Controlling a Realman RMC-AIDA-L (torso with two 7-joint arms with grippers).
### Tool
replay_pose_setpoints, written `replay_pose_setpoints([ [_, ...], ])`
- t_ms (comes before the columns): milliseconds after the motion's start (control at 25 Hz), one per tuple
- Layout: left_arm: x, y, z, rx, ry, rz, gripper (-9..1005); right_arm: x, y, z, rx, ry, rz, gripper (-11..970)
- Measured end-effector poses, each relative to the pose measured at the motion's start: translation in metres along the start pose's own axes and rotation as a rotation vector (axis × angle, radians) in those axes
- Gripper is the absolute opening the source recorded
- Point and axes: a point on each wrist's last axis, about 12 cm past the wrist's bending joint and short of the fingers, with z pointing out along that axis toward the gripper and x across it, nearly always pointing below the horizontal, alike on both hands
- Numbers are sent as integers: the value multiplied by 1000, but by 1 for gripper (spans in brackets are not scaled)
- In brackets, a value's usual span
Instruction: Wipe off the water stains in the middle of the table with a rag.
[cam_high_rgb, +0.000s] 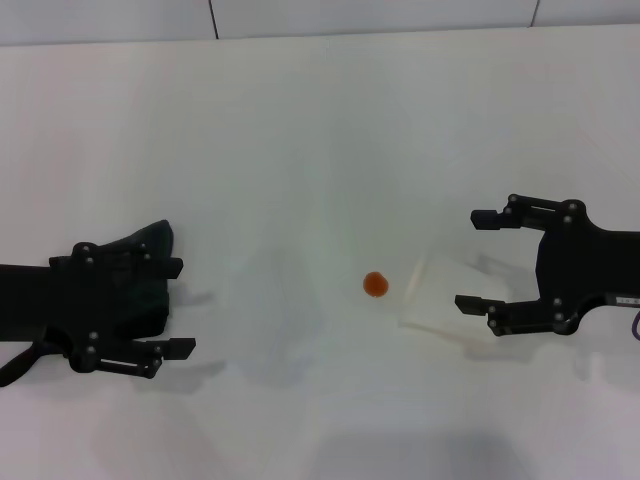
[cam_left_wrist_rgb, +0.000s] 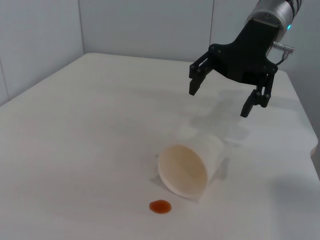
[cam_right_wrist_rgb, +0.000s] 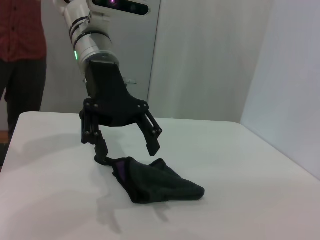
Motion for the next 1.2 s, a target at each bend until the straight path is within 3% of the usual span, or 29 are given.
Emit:
replay_pose_setpoints([
  [1200, 2, -1, -3, 11, 24, -14, 873, 1, -1, 1, 7, -3, 60, 844],
])
